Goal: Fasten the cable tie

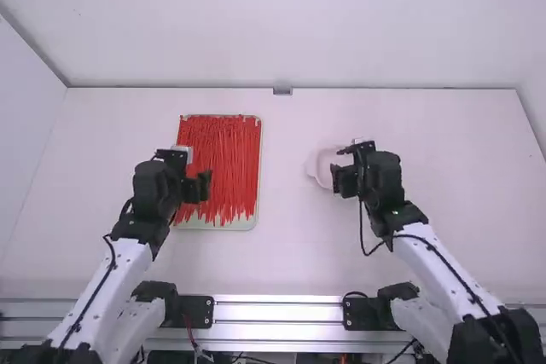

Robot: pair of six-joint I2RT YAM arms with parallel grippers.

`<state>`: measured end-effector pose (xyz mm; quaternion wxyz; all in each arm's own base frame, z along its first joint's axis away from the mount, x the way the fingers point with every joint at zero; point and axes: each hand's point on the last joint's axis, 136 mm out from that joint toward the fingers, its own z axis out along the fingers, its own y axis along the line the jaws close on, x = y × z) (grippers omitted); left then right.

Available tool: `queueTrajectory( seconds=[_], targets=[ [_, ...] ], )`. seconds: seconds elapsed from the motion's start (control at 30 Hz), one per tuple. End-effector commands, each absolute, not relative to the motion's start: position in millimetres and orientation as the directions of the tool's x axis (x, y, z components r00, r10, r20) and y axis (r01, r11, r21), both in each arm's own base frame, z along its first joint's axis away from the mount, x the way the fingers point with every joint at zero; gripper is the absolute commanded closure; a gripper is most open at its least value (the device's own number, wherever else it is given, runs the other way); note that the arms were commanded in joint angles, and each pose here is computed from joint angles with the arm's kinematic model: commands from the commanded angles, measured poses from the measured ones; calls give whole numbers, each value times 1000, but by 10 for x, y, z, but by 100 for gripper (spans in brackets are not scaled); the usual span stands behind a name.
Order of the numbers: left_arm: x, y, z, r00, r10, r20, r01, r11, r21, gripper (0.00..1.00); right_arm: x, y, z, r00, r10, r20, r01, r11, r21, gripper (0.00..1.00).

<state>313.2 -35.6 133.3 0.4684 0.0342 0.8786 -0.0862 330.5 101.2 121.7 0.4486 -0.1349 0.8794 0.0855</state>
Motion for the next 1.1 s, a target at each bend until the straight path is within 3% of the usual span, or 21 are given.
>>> queueTrajectory(
  seconds=[0.0,0.5,0.73,1.07],
  targets=[
    [3230,-438,1427,-552,-15,-834,174,976,-133,17,3431,1111,1297,-554,-159,-817,-327,944,38,17],
    [3505,-566,1382,-603,-115,-790,157,953,-259,2,3564,1467,1002,-635,-196,-748,-400,911,101,2],
    [3512,-558,1443,-632,-77,-771,166,959,-231,1,3604,1516,1032,-621,-190,-760,-406,908,105,2],
    [3993,-571,1613,-667,-66,-742,158,961,-228,1,3672,1513,1106,-593,-178,-785,-402,911,96,2]
  ],
)
